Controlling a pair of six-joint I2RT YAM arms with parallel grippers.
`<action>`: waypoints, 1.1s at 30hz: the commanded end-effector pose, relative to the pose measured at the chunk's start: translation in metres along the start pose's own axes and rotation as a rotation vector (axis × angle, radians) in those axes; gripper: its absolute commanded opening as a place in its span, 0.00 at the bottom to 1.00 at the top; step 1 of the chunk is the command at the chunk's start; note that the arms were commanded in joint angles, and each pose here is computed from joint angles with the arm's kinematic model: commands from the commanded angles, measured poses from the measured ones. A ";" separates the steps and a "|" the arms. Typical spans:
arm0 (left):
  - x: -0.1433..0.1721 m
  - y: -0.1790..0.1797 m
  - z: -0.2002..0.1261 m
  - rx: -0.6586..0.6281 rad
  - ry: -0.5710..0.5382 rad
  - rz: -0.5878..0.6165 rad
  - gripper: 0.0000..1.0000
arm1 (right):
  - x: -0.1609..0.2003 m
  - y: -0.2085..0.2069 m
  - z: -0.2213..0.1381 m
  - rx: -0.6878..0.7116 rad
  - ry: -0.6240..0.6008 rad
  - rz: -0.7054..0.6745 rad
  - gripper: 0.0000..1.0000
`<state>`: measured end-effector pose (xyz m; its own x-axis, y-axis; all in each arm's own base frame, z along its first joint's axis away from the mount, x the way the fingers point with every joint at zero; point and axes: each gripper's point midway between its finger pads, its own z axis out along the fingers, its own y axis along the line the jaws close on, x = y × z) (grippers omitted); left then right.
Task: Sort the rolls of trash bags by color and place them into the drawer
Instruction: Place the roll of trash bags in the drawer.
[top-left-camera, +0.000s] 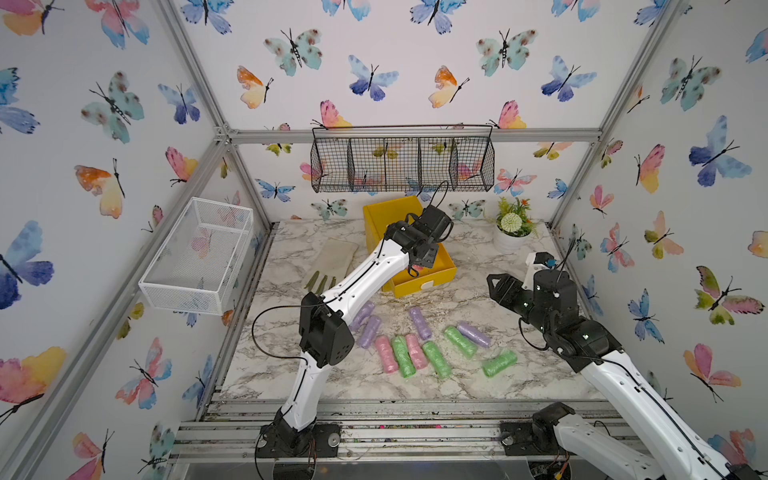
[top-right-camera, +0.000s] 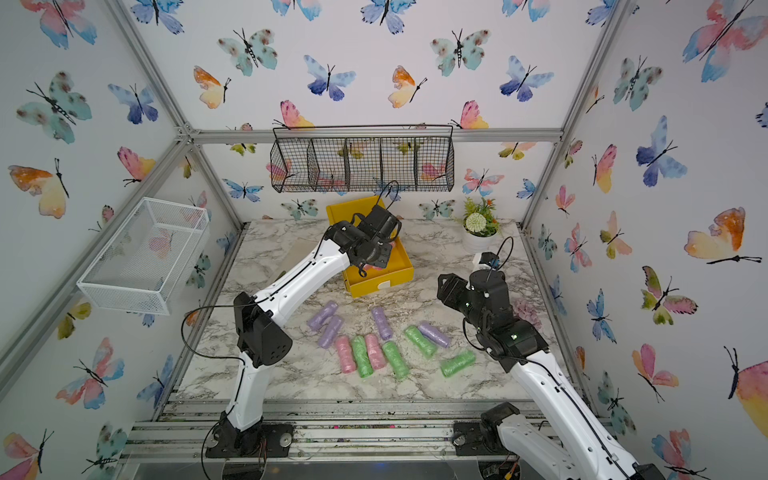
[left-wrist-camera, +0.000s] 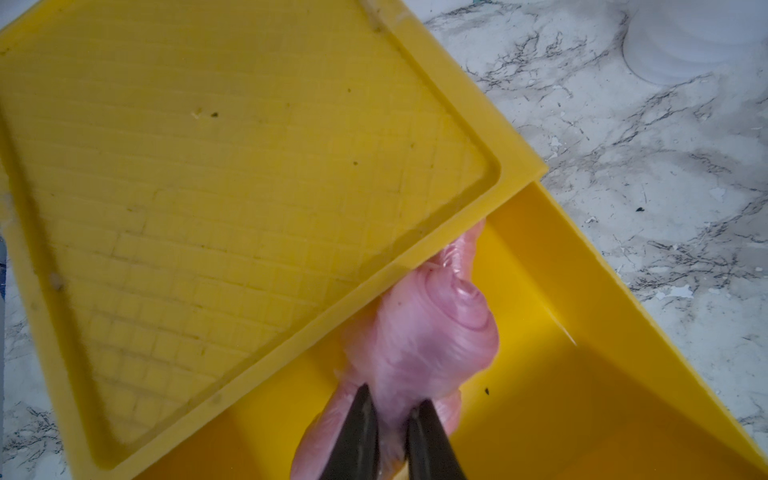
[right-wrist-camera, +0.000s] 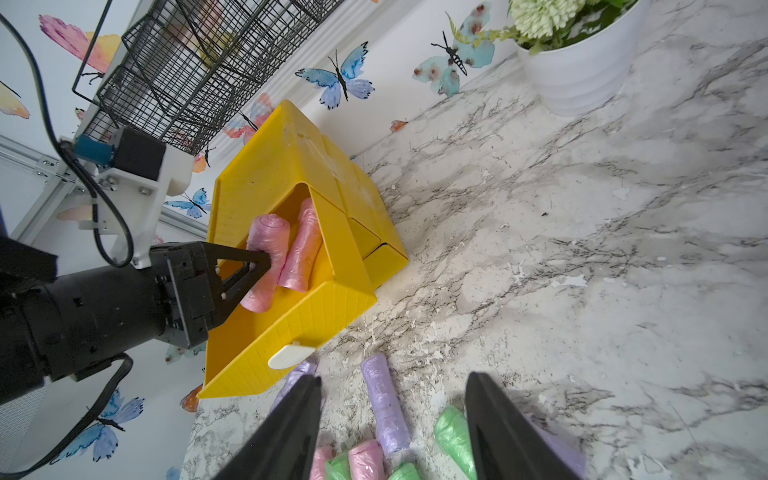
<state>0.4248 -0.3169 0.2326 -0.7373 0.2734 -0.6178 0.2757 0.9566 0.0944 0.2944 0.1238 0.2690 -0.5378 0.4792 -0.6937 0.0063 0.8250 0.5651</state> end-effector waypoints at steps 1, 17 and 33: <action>-0.020 0.023 -0.026 -0.033 -0.079 -0.068 0.17 | 0.002 -0.007 0.001 0.028 0.004 -0.012 0.61; -0.019 0.026 0.001 -0.100 -0.056 -0.051 0.18 | 0.002 -0.008 0.001 0.031 0.003 -0.014 0.61; -0.015 0.019 0.018 -0.064 -0.037 -0.055 0.32 | 0.003 -0.008 0.002 0.031 0.007 -0.015 0.61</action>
<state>0.4454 -0.3082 0.2232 -0.7437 0.2415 -0.6233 0.2211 0.9689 0.1115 0.2947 0.1233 0.2689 -0.5363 0.4797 -0.6945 0.0084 0.8258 0.5639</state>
